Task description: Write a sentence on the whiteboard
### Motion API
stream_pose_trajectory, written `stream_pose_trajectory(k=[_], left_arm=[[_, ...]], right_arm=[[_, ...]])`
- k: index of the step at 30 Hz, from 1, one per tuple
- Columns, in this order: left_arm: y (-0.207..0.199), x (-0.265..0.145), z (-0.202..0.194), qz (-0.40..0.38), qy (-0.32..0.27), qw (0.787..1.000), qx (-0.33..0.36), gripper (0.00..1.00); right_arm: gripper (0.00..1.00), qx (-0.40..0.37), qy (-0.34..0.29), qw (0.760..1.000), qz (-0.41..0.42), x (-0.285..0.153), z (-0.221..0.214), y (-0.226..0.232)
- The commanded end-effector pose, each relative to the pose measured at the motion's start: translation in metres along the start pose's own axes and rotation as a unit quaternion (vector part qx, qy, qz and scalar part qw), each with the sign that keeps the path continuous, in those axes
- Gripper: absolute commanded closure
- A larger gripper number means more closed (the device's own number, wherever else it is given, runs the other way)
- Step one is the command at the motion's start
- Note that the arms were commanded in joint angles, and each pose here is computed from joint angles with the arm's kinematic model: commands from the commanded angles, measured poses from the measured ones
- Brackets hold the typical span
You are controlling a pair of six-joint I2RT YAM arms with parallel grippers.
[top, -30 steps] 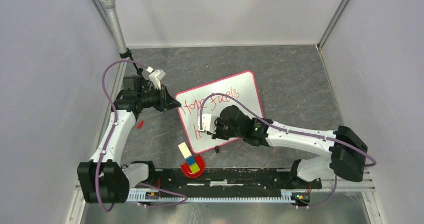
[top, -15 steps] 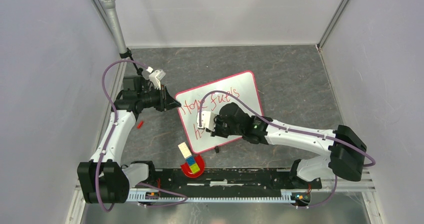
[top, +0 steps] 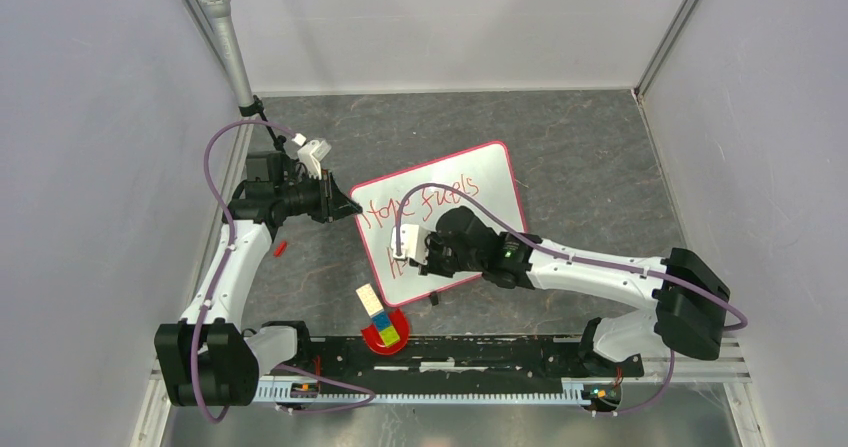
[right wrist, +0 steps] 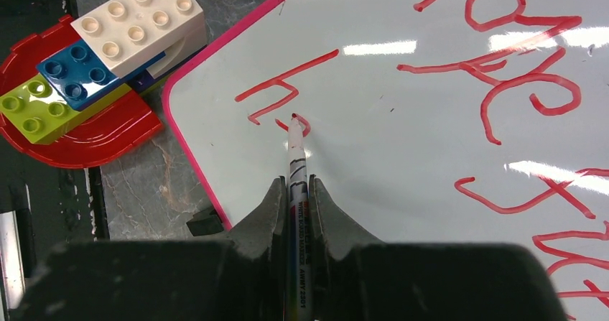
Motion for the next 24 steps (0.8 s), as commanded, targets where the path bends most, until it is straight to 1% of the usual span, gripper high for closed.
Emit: stream_pose_trajectory(k=[1,8,11,20,24], left_arm=[[-0.005,-0.001,-0.009,-0.011,0.01,1.0,0.014,0.98],[-0.005,0.0,-0.009,-0.011,0.011,1.0,0.012,0.98],[-0.005,0.0,-0.009,-0.01,0.011,1.0,0.012,0.98],[-0.005,-0.001,-0.009,-0.01,0.01,1.0,0.011,0.97],[-0.005,-0.001,-0.008,-0.01,0.009,1.0,0.012,0.98]], right_arm=[[1.0,0.001,0.004,1.0,-0.002,0.003,-0.008,0.003],[1.0,0.006,0.016,1.0,0.005,-0.002,-0.025,0.012],[1.0,0.003,0.017,1.0,0.001,-0.005,-0.026,0.01],[1.0,-0.001,0.008,1.0,-0.018,-0.015,-0.012,-0.001],[1.0,-0.005,-0.011,1.0,0.001,-0.022,0.0,0.003]])
Point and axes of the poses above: each gripper's point midway between its finger pads, its own x axis out along the fingers, its own y axis along the line the jaws close on, z = x × y, the point moved 1 cm from there along -x, back along the fingers, and after that the axes turned 3 degrees about x, right-handed, at the moved point
